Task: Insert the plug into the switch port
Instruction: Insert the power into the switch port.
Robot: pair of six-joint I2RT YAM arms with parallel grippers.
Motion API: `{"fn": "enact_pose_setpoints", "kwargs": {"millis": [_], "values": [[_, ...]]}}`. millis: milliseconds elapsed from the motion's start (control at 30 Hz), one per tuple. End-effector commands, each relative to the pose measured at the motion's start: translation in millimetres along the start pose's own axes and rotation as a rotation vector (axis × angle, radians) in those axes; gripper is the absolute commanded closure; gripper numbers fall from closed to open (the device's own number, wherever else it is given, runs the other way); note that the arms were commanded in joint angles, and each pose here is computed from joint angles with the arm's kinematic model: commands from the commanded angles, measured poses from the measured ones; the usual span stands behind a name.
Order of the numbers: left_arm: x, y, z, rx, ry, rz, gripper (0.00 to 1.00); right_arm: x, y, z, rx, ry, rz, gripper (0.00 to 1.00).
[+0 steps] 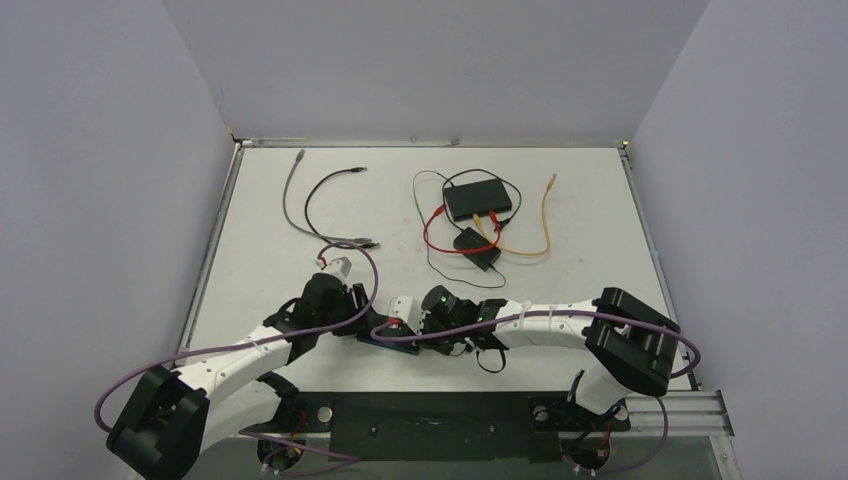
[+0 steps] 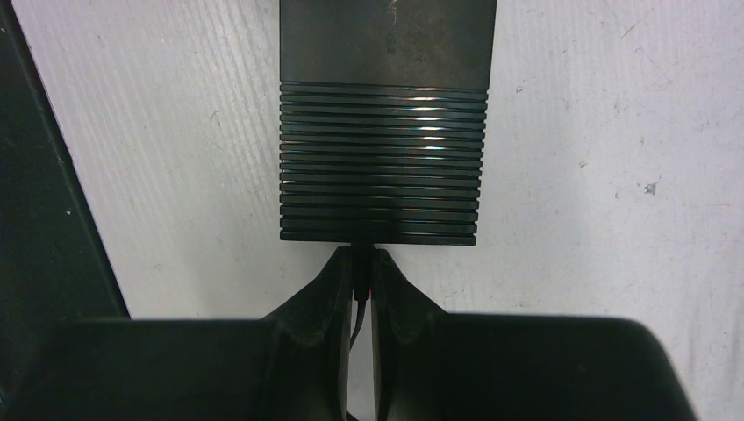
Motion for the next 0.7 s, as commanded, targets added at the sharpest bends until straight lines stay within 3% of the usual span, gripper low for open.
{"fn": "enact_pose_setpoints", "kwargs": {"millis": [0, 133, 367, 467, 667], "values": [[-29.6, -20.3, 14.6, -0.149, 0.229, 0.028, 0.49, 89.4, -40.6, 11.0, -0.153, -0.39, 0.098, 1.0], [-27.1, -20.8, 15.5, -0.143, 0.208, 0.025, 0.49, 68.7, -37.6, 8.3, -0.168, -0.322, 0.054, 0.98], [-22.8, -18.5, 14.5, -0.096, 0.177, 0.021, 0.47, 39.0, -33.1, 7.6, -0.207, -0.221, -0.007, 0.78], [-20.6, -17.1, 15.2, -0.078, 0.162, 0.017, 0.45, 27.2, -31.3, 10.2, -0.237, -0.174, -0.041, 0.64], [-15.2, -17.0, 20.5, -0.052, 0.129, 0.01, 0.39, 11.2, -25.8, 28.1, -0.285, -0.126, -0.067, 0.56]]}}
Point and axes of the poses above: each gripper's point midway between its finger pads, its own z axis back along the fingers, its own y axis along the line the jaws close on, x = y × z, the point moved 8 cm from there along z, back along the fingers, and after that the axes turned 13 degrees about z, right-handed, at the moved point
